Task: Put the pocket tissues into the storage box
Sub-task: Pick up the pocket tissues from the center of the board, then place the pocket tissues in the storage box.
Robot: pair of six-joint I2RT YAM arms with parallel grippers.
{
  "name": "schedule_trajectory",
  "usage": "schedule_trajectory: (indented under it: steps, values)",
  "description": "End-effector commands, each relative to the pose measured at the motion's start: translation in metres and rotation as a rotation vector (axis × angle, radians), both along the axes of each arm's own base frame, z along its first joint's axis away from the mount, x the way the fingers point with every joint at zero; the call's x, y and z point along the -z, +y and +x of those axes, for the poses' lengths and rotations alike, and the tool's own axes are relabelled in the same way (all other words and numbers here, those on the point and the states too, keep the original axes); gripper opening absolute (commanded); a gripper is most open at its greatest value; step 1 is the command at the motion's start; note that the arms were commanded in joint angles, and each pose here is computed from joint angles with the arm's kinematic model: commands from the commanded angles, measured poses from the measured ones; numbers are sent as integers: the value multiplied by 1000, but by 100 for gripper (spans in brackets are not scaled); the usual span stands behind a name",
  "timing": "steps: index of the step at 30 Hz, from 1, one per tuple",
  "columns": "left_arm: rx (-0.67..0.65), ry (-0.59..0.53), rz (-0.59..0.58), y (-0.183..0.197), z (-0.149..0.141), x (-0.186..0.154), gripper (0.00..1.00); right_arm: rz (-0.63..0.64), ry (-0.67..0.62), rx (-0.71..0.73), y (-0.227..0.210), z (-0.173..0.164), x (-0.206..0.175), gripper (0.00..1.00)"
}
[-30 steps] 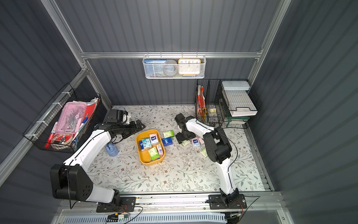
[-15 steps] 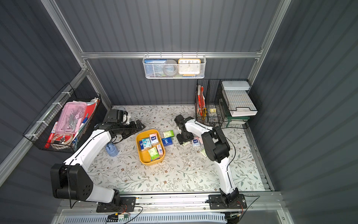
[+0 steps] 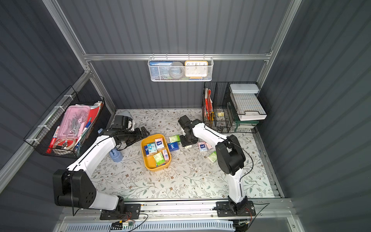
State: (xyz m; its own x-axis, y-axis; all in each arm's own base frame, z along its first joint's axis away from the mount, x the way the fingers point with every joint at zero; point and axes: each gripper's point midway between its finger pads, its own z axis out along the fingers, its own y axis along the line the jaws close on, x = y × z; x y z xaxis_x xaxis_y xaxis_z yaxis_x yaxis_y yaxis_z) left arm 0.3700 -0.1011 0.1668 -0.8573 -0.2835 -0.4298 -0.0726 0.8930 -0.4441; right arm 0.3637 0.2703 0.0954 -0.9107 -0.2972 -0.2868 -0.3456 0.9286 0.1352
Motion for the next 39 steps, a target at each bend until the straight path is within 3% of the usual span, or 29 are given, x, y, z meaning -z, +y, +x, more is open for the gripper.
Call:
schedule_trajectory:
  steps: [1,12,23,33,39]
  values:
    - [-13,-12,9,4,-1,-1,99,43,9,32,18,-20,-15,50]
    - [-114,2,-8,43,-11,2,99,293,-39,-59,118,-71,-65,50]
    - [-119,-10,-1,50,-19,-7,99,373,-16,-170,198,-93,-45,51]
    - [-109,-15,-6,48,-22,-11,99,322,0,-195,215,-97,-21,51]
    - [-108,-20,-13,48,-19,-13,99,313,-1,-200,215,-99,-18,56]
